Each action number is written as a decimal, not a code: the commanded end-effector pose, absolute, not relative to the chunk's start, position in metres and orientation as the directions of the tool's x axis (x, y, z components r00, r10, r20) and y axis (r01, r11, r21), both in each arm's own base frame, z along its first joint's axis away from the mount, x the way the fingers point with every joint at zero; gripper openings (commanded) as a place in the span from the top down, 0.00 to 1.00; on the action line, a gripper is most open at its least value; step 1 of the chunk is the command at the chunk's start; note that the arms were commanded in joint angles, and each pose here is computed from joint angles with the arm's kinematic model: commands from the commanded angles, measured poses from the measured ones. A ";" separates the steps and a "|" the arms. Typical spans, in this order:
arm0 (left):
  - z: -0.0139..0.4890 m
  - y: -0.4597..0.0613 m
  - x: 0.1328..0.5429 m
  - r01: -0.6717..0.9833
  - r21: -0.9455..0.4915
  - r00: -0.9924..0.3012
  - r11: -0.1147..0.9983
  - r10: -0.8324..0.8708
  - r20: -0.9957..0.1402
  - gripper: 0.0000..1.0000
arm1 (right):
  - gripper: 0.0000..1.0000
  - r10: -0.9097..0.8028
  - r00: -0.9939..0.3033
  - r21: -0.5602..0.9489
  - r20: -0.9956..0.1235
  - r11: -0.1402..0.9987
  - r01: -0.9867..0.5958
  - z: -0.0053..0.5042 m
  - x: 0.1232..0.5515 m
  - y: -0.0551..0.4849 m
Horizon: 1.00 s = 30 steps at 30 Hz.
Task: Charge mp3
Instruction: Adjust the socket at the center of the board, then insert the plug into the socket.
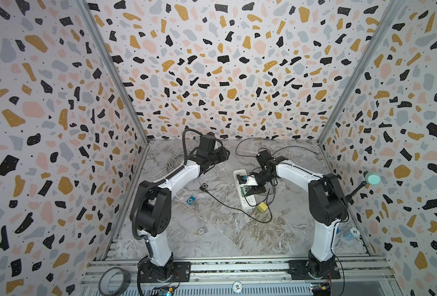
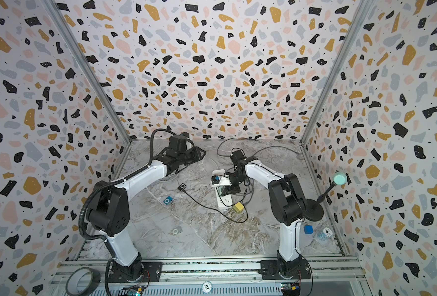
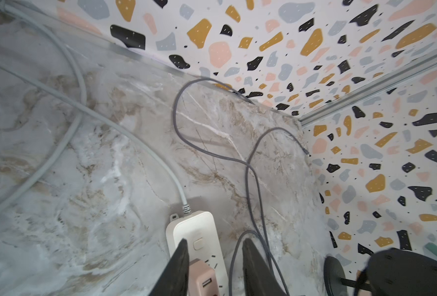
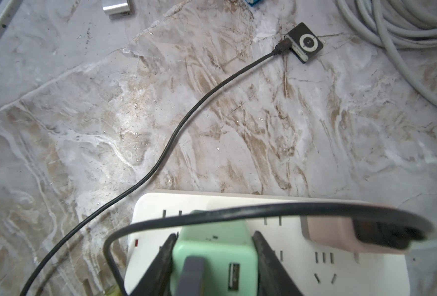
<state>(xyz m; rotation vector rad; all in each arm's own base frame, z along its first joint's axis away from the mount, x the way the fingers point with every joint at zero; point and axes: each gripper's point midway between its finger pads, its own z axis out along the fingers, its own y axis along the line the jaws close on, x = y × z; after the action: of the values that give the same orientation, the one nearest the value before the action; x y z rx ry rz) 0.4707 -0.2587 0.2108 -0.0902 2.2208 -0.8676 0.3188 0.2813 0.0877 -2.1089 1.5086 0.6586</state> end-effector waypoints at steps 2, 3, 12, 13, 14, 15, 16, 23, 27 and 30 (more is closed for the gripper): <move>0.210 -0.256 0.455 0.200 -0.626 -0.738 0.753 -0.305 -0.602 0.63 | 1.00 -0.838 0.199 0.081 -0.508 -0.276 -0.958 0.043 0.298 0.257; 0.205 -0.254 0.452 0.198 -0.621 -0.743 0.758 -0.298 -0.600 0.63 | 1.00 -0.839 0.195 0.077 -0.509 -0.269 -0.960 0.043 0.301 0.257; 0.172 -0.248 0.426 0.179 -0.629 -0.780 0.756 -0.281 -0.559 0.64 | 1.00 -0.826 0.212 -0.004 -0.523 -0.246 -0.969 0.062 0.324 0.265; 0.170 -0.247 0.425 0.179 -0.627 -0.781 0.758 -0.277 -0.559 0.64 | 1.00 -0.823 0.218 -0.014 -0.525 -0.247 -0.969 0.064 0.325 0.266; 0.168 -0.247 0.423 0.178 -0.624 -0.784 0.760 -0.274 -0.557 0.64 | 1.00 -0.824 0.218 -0.017 -0.523 -0.246 -0.969 0.064 0.326 0.266; 0.166 -0.246 0.422 0.176 -0.623 -0.787 0.763 -0.272 -0.555 0.65 | 1.00 -0.825 0.219 -0.017 -0.520 -0.246 -0.969 0.063 0.326 0.266; 0.165 -0.245 0.421 0.176 -0.620 -0.788 0.764 -0.268 -0.554 0.65 | 1.00 -0.828 0.221 -0.016 -0.516 -0.248 -0.969 0.061 0.326 0.265; 0.167 -0.243 0.418 0.177 -0.610 -0.786 0.772 -0.263 -0.560 0.65 | 1.00 -0.830 0.235 -0.010 -0.506 -0.267 -0.964 0.051 0.324 0.263; 0.169 -0.240 0.418 0.175 -0.605 -0.779 0.777 -0.267 -0.568 0.66 | 1.00 -0.825 0.234 -0.018 -0.514 -0.263 -0.965 0.049 0.328 0.268; 0.172 -0.240 0.416 0.178 -0.603 -0.777 0.777 -0.265 -0.570 0.66 | 1.00 -0.825 0.230 -0.011 -0.516 -0.262 -0.965 0.047 0.327 0.269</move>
<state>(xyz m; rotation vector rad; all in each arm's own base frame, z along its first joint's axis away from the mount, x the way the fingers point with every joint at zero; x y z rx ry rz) 0.4161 -0.2415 0.1591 -0.0873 2.3454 -0.8703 0.3303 0.2842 0.0830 -2.1036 1.5502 0.6420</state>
